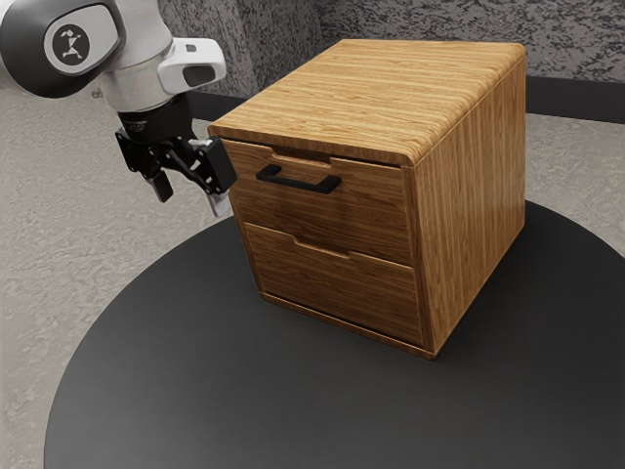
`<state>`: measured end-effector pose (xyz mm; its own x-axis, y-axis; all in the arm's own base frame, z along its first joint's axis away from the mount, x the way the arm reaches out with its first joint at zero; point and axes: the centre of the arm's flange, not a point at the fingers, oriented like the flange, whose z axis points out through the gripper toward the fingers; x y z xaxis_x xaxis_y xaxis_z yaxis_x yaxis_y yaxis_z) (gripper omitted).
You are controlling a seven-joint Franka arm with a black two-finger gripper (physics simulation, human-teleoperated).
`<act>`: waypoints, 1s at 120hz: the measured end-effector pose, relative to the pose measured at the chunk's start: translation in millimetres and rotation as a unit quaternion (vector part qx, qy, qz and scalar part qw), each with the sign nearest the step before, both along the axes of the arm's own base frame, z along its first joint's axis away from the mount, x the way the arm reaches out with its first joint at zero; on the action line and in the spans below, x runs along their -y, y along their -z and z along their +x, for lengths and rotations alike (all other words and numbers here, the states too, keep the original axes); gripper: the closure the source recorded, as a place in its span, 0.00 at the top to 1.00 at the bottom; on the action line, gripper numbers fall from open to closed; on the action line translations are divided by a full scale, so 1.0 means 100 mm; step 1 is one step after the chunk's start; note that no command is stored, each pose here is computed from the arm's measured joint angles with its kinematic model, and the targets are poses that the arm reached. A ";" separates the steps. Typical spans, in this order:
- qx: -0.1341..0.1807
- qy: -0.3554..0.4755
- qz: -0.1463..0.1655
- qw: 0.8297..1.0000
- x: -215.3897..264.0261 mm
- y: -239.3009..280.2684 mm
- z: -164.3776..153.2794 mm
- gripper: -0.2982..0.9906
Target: Pull the drawer handle with one arm to open the drawer
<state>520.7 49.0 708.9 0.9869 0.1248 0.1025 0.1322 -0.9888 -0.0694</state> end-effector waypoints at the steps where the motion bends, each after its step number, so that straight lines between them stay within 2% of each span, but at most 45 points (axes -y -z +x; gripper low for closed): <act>1: 0.000 0.000 0.000 1.000 0.00 0.00 0.00 0.77; 23: 0.004 -0.001 0.000 1.000 0.00 -0.05 -0.02 0.77; 36: 0.103 -0.010 0.008 0.995 0.14 -1.13 -0.41 0.77; 48: 0.131 -0.032 -0.010 0.991 0.72 -1.35 -0.49 0.77; 58: 0.131 -0.079 -0.037 0.987 1.04 -1.24 -0.36 0.77; 73: 0.124 -0.168 -0.066 0.976 1.18 -1.08 -0.18 0.77; 86: 0.135 -0.233 -0.090 0.959 1.23 -1.14 -0.21 0.77; 94: 0.130 -0.266 -0.108 0.949 1.27 -1.12 -0.20 0.77; 106: 0.110 -0.325 -0.117 0.932 1.11 -0.59 -0.41 0.77; 120: 0.140 -0.374 -0.145 0.905 1.02 0.05 -0.60 0.77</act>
